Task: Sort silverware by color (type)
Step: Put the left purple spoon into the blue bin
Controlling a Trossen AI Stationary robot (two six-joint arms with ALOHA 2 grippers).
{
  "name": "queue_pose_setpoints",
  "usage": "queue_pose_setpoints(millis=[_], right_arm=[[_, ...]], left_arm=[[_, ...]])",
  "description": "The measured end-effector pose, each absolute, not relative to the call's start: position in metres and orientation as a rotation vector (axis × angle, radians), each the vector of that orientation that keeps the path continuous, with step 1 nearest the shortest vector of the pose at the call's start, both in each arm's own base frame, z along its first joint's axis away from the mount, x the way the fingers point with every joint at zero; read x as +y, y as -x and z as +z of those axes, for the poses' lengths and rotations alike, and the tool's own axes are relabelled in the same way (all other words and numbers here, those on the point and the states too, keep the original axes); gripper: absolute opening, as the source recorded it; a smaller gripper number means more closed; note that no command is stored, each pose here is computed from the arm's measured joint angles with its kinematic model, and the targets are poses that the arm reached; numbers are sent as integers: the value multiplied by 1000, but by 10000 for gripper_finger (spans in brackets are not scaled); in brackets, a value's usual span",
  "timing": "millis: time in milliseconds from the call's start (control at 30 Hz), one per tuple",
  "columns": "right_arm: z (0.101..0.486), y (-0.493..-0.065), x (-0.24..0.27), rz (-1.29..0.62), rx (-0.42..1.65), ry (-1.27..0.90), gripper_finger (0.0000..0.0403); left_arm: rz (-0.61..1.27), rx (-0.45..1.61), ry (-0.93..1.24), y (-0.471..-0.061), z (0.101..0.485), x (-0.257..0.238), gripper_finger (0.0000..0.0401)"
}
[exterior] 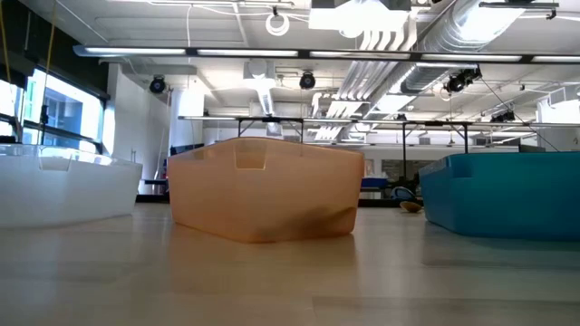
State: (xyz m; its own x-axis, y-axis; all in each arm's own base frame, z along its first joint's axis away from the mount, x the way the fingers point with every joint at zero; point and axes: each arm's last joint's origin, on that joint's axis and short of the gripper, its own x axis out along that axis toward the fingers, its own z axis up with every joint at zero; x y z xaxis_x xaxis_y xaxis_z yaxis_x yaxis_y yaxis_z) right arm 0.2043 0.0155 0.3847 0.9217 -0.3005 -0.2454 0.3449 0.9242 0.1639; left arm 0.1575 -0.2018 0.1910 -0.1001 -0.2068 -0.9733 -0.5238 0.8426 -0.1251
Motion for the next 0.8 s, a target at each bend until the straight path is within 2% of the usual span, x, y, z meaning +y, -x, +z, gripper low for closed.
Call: queue_pose_setpoints(millis=[200, 467, 600, 800], right_arm=[[385, -204, 15, -337, 216, -236, 151], [381, -208, 16, -342, 233, -246, 151], [378, -212, 16, -345, 256, -240, 151], [370, -218, 17, -353, 304, -225, 151]], left_arm=[[327, 1747, 584, -149, 172, -196, 138], [215, 1718, 502, -138, 162, -203, 138], [269, 1693, 509, -133, 162, -205, 137], [452, 1669, 681, -133, 162, -206, 121]])
